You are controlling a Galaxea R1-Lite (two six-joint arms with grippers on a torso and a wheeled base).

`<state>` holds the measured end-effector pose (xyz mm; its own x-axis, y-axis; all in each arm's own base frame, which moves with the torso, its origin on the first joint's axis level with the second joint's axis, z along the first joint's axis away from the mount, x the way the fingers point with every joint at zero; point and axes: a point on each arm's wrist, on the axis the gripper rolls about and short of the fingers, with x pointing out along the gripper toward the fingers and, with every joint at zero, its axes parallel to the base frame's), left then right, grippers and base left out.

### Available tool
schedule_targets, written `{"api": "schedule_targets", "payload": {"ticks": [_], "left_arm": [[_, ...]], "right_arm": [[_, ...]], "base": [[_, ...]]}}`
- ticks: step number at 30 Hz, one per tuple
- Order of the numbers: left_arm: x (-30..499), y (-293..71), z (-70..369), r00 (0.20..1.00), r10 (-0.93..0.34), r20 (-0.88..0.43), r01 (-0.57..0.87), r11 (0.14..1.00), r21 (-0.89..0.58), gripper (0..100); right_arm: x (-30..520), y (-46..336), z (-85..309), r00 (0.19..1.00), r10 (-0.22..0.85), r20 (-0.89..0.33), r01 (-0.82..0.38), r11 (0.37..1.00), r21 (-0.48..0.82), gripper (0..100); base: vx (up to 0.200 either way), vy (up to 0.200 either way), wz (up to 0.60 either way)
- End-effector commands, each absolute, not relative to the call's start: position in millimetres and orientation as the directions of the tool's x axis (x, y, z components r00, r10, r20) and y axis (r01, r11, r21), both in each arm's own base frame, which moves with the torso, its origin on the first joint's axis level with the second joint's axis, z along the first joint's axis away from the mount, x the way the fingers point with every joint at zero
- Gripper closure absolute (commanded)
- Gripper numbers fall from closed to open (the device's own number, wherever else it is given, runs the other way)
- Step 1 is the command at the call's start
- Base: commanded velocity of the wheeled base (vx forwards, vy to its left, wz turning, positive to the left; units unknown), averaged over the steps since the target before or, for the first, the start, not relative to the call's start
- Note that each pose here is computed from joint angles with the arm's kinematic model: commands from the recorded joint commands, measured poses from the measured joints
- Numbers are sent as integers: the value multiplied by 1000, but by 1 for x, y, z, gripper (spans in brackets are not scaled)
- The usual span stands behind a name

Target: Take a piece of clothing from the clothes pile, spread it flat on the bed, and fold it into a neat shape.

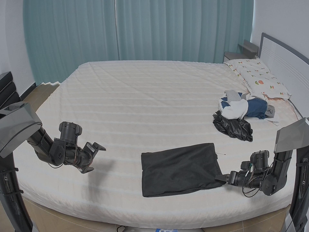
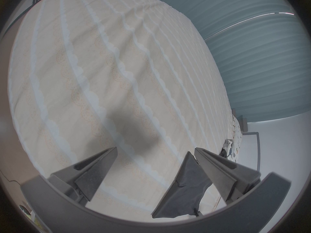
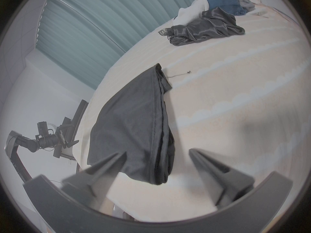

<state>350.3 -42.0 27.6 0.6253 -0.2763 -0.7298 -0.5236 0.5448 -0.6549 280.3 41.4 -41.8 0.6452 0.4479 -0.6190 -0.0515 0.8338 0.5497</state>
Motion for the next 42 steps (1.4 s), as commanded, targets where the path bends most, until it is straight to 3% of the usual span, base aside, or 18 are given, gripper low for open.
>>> {"api": "schedule_targets", "payload": {"ticks": [1, 17, 18, 24, 31, 36, 42], "left_arm": [[350, -42, 28, 626, -276, -730, -524, 544, -655, 0], [350, -42, 28, 626, -276, -730, -524, 544, -655, 0], [350, -42, 28, 626, -276, -730, -524, 544, -655, 0], [350, -42, 28, 626, -276, -730, -524, 544, -655, 0], [350, -42, 28, 626, -278, -728, -522, 544, -657, 0], [351, -42, 28, 624, -285, -727, -520, 543, -659, 0], [350, -42, 28, 624, -285, -727, -520, 543, -659, 0]], "right_arm": [[273, 41, -43, 628, 446, -638, -38, 836, 547, 100], [265, 32, -44, 630, 430, -646, -35, 847, 530, 100], [265, 32, -44, 630, 430, -646, -35, 847, 530, 0], [266, 32, -38, 646, 437, -625, -35, 836, 548, 0], [289, 13, -32, 755, 426, -498, 87, 688, 720, 0], [293, 0, -38, 795, 391, -464, 97, 673, 733, 0], [293, -4, -45, 798, 381, -467, 111, 668, 735, 0]], "base": [[0, 0, 0], [0, 0, 0], [0, 0, 0], [0, 0, 0], [0, 0, 0], [0, 0, 0], [0, -200, 0]]}}
